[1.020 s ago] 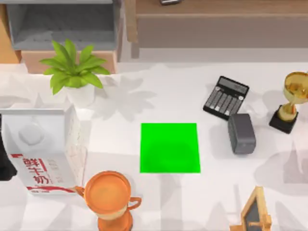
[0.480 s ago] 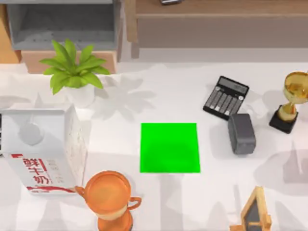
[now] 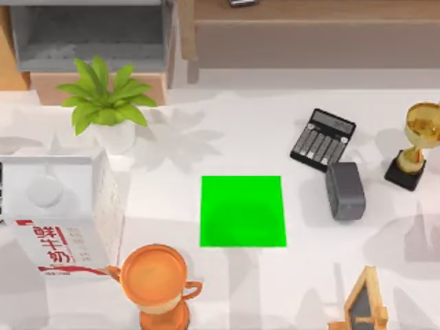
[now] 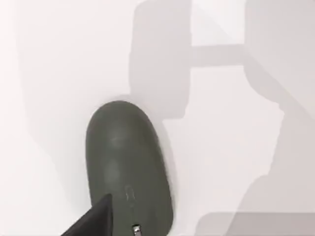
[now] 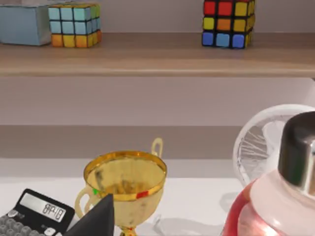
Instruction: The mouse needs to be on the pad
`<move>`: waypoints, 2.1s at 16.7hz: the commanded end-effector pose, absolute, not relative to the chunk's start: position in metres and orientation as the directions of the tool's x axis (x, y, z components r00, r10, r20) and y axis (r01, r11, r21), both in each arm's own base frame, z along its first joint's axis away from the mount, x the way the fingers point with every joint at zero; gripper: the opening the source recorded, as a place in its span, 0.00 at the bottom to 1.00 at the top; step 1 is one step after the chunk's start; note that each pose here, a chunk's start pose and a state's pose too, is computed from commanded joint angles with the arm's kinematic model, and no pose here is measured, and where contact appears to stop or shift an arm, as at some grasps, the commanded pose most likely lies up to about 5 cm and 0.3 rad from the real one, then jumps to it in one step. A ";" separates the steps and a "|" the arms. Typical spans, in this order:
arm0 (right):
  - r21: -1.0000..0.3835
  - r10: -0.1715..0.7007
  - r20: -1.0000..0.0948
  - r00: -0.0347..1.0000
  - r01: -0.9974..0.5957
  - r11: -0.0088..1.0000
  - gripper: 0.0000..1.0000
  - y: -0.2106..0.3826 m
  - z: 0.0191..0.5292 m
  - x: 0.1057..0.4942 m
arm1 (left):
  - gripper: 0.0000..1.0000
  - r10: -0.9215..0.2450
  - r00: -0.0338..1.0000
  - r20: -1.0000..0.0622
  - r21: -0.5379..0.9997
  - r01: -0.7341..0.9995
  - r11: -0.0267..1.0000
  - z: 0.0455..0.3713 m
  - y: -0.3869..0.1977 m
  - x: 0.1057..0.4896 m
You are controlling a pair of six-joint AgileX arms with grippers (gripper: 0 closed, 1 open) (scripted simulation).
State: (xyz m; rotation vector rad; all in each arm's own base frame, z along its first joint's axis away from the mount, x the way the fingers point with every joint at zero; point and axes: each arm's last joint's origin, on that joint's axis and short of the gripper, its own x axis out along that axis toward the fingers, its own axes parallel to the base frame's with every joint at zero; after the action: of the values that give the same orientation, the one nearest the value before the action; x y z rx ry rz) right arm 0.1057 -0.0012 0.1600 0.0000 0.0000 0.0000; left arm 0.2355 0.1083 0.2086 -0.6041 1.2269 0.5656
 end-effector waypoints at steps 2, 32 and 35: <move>0.000 0.000 0.000 1.000 0.000 1.000 1.00 -0.001 0.160 0.106 | 1.00 0.029 0.103 -0.994 -0.058 -0.745 0.664 0.197 0.120 0.235; 0.000 0.000 0.000 1.000 0.000 1.000 1.00 -0.001 0.160 0.106 | 0.62 -0.005 0.001 -1.000 -0.004 -0.791 0.611 0.097 0.130 0.232; 0.000 0.000 0.000 1.000 0.000 1.000 1.00 -0.001 0.160 0.106 | 0.40 -0.005 0.001 -1.000 -0.004 -0.791 0.611 0.097 0.130 0.232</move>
State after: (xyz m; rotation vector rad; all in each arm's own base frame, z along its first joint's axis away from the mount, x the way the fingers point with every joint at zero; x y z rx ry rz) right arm 0.1057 -0.0012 0.1600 0.0000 0.0000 0.0000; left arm 0.2319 0.1305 0.0965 -0.7163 1.4516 0.7086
